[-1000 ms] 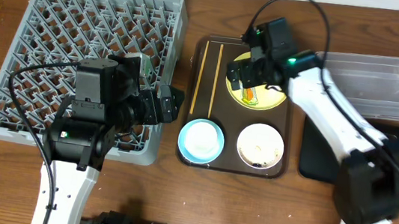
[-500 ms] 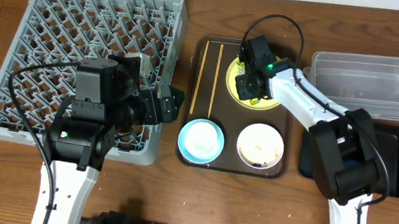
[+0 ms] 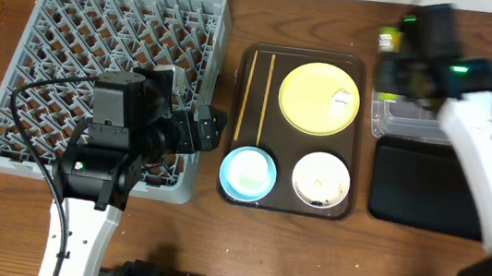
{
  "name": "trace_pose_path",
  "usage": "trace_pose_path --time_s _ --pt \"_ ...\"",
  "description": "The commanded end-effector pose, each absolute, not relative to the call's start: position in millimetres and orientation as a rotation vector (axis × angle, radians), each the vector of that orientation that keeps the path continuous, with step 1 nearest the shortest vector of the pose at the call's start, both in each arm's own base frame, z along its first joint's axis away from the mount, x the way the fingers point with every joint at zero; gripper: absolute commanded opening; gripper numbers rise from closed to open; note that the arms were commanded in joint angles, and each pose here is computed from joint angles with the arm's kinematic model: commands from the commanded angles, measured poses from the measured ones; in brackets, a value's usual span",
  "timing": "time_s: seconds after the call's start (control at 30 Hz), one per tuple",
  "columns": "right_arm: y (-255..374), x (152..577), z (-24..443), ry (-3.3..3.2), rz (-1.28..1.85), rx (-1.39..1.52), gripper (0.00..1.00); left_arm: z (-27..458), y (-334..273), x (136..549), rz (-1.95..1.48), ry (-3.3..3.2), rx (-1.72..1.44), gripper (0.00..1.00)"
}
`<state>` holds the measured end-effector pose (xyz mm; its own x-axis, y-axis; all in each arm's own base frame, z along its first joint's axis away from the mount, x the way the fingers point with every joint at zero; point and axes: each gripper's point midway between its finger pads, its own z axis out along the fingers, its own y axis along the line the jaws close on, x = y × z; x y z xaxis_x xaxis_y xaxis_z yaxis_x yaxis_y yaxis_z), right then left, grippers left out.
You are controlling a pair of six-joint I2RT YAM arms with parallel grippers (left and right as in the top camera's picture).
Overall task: Sort waste into correct bins and load items into the dishwasher
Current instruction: 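Carry the wrapper right and drop it into the clear bin, then move the right gripper back and grasp the white tissue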
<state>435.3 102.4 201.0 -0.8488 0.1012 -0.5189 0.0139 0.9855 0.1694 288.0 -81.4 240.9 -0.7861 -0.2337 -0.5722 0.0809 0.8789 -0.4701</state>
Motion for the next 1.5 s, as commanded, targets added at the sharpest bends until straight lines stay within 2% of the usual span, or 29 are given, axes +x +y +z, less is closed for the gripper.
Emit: trace_pose_path --time_s 0.0,0.17,0.47,0.53,0.57,0.63,0.73,0.87,1.0,1.17,1.33,1.47 --pt "48 425 177 2.667 0.158 0.379 0.01 250 -85 288 -0.659 2.375 -0.098 0.99" --pt "13 429 146 2.699 0.121 0.514 0.01 250 -85 288 -0.659 2.375 -0.098 0.99" --pt "2 444 108 2.623 0.180 0.966 0.01 250 -85 288 -0.659 2.375 -0.098 0.99" --pt "2 449 104 2.585 0.201 1.063 0.10 250 -85 288 -0.659 2.375 -0.098 0.99" --pt "2 452 103 2.560 0.212 1.100 0.23 250 -85 288 -0.659 2.375 -0.098 0.99" --pt "4 460 105 2.525 0.246 1.113 0.44 250 -85 288 -0.659 2.375 -0.098 0.99" --pt "17 469 115 2.514 0.369 1.079 0.47 250 -85 288 -0.659 2.375 -0.098 0.99" --pt "50 478 146 2.527 0.553 0.801 0.44 250 -85 288 -0.659 2.375 -0.098 0.99" --pt "88 473 174 2.531 0.522 0.396 0.41 250 -85 288 -0.659 2.375 -0.098 0.99" --pt "162 442 159 2.588 0.381 -0.279 0.44 250 -85 288 -0.659 2.375 -0.098 0.99" --pt "179 437 116 2.596 0.020 -0.397 0.50 250 -85 288 -0.659 2.375 -0.098 0.99" --pt "180 454 87 2.553 -0.169 -0.390 0.48 250 -85 288 -0.659 2.375 -0.098 0.99"
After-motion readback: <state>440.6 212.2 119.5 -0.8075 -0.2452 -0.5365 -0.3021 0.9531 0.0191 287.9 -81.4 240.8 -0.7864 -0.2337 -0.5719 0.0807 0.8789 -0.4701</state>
